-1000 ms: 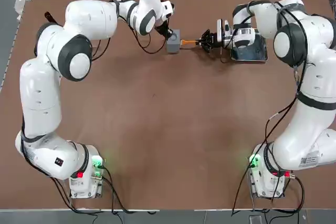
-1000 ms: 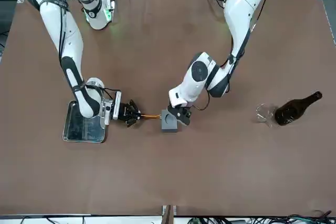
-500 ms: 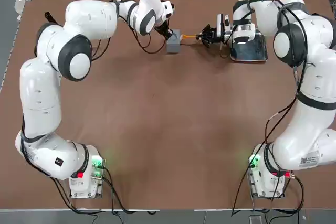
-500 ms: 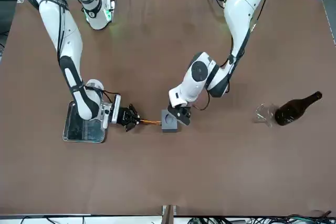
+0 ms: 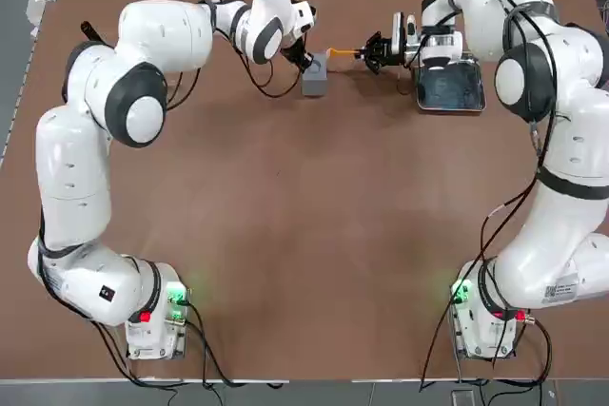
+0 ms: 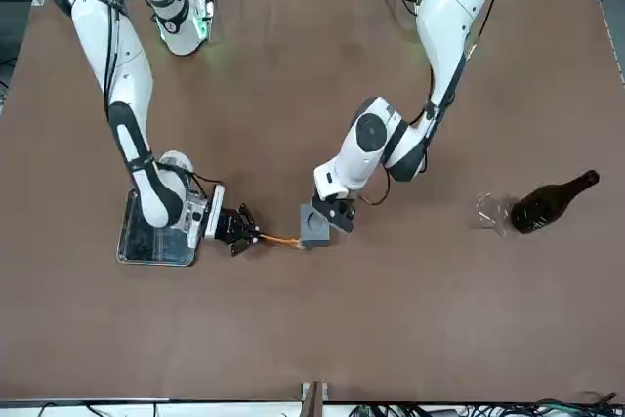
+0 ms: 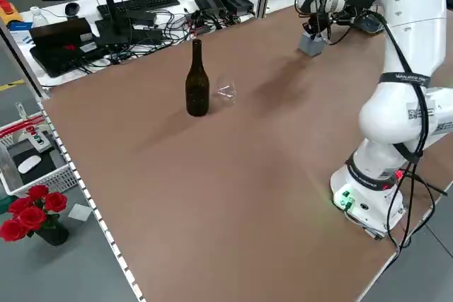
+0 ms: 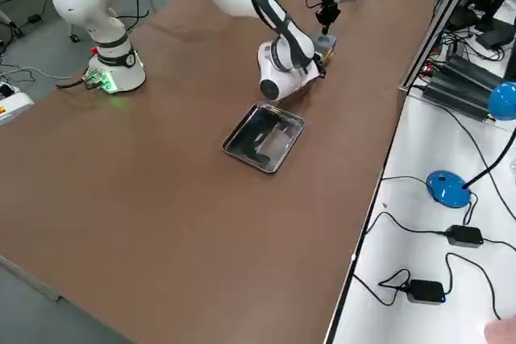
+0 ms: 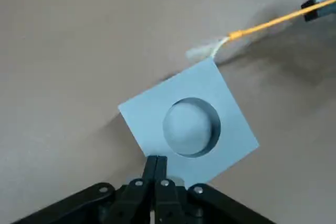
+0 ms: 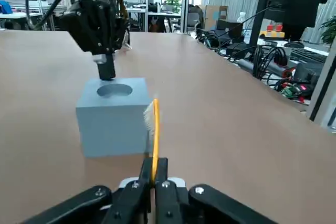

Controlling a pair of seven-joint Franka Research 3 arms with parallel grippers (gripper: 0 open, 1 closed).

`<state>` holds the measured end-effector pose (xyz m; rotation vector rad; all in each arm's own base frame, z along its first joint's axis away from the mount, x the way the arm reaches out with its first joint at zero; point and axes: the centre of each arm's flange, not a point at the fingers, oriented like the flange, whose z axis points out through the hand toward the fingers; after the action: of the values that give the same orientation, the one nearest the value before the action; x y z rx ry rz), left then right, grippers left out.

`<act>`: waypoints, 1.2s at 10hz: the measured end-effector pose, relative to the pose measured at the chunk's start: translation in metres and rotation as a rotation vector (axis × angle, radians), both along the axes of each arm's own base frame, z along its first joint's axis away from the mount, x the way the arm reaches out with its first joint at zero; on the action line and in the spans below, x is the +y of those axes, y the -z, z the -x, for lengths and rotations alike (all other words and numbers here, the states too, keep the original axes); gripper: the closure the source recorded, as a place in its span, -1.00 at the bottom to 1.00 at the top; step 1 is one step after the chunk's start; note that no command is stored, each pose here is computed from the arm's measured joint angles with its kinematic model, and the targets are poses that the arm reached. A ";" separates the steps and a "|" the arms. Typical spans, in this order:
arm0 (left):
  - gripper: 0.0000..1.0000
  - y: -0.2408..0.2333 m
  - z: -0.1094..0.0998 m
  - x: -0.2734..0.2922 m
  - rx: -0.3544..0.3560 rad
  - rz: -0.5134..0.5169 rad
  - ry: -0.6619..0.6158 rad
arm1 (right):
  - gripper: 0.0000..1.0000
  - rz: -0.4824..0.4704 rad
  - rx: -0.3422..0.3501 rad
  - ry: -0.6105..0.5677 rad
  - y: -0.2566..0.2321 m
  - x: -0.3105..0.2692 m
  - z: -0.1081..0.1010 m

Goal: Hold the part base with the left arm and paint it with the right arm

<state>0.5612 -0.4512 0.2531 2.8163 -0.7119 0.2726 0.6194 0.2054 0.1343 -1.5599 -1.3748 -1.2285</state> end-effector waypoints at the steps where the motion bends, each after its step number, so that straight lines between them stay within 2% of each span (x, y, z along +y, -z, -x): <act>1: 0.98 0.000 0.000 0.000 0.000 0.000 0.000 | 0.91 -0.004 0.002 0.009 -0.003 0.001 -0.003; 3: 0.98 0.000 0.000 0.000 0.000 0.000 0.000 | 0.91 -0.010 0.023 0.028 -0.009 0.000 -0.010; 6: 0.98 0.000 0.000 0.000 0.000 0.000 0.000 | 0.91 0.028 0.115 0.091 -0.021 -0.036 -0.027; 10: 0.98 0.000 0.000 0.000 0.000 0.000 0.000 | 0.91 0.151 0.325 0.167 -0.101 -0.097 -0.050; 12: 0.98 0.000 0.000 0.000 0.000 0.000 0.000 | 0.91 0.232 0.455 0.220 -0.137 -0.130 -0.049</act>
<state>0.5612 -0.4512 0.2532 2.8162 -0.7119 0.2728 0.6686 0.0754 0.2718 -2.0457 -1.0946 -0.7785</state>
